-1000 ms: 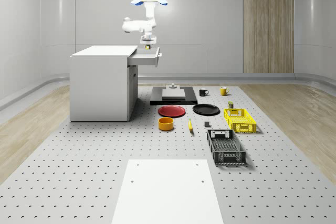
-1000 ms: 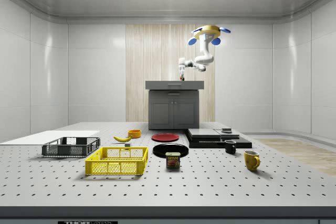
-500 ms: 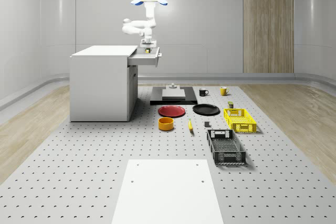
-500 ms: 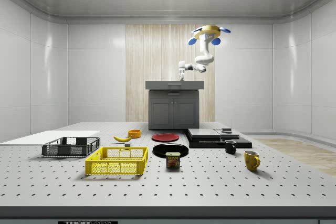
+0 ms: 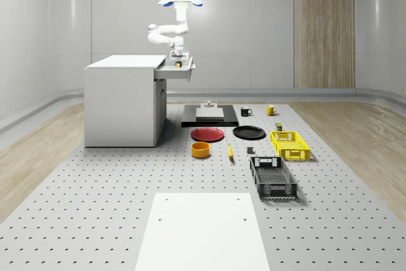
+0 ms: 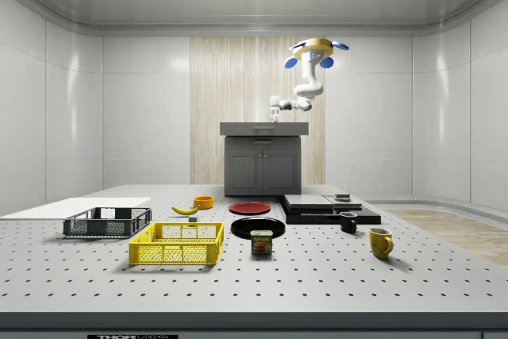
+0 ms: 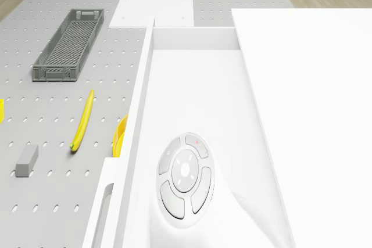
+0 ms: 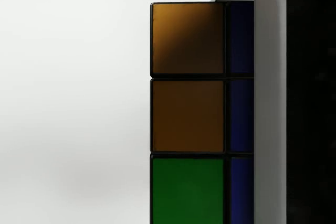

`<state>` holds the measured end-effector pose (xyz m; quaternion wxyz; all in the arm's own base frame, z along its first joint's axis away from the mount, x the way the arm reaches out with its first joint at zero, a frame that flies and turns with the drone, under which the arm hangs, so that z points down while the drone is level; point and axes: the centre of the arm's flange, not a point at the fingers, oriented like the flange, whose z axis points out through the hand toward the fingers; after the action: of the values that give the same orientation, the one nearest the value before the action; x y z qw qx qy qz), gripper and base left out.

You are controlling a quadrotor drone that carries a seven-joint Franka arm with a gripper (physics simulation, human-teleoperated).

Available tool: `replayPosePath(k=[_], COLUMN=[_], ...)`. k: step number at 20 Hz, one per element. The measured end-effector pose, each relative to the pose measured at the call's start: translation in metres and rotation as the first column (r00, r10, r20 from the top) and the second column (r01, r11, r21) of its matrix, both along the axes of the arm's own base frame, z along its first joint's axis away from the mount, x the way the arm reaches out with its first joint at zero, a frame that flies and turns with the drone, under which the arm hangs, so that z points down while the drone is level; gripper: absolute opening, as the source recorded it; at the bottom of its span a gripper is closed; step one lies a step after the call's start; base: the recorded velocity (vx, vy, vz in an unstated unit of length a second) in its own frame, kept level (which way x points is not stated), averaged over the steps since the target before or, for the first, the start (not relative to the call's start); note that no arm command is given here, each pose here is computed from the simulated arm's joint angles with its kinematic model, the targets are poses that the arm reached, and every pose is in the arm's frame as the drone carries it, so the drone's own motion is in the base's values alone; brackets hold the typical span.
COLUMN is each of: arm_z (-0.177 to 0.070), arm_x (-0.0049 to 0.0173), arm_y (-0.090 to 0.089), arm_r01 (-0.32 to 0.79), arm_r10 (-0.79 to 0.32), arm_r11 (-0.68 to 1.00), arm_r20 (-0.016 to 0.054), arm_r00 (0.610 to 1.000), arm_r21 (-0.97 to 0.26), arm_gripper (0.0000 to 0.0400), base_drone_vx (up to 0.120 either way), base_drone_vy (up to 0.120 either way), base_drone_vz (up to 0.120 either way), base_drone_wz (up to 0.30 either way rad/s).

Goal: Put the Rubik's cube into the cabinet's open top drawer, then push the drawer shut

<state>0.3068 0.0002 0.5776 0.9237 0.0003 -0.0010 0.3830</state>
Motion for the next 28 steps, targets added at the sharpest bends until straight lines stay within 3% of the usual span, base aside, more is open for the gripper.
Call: replayPosePath(k=[6,10,15,26,28], arm_z=[0.012,0.003,-0.012,-0.02,-0.02], arm_x=[0.0,0.0,0.0,0.0,0.0], arm_y=[0.0,0.0,0.0,0.0,0.0], arm_r01=[0.0,0.0,0.0,0.0,0.0], arm_r10=[0.0,0.0,0.0,0.0,0.0], arm_r11=[1.0,1.0,1.0,1.0,1.0], arm_r20=[0.0001,0.0001,0.0,0.0,0.0], arm_r00=[1.0,1.0,1.0,1.0,1.0], arm_r21=[0.0,0.0,0.0,0.0,0.0], arm_gripper=[0.0375,0.0391,0.0397,0.04,0.04], base_drone_vx=[0.0,0.0,-0.016,-0.12,0.0], base_drone_vy=[0.0,0.0,0.0,0.12,0.12], base_drone_vz=[0.0,0.0,0.112,0.12,0.04], base_drone_wz=[0.0,0.0,0.0,0.0,0.0])
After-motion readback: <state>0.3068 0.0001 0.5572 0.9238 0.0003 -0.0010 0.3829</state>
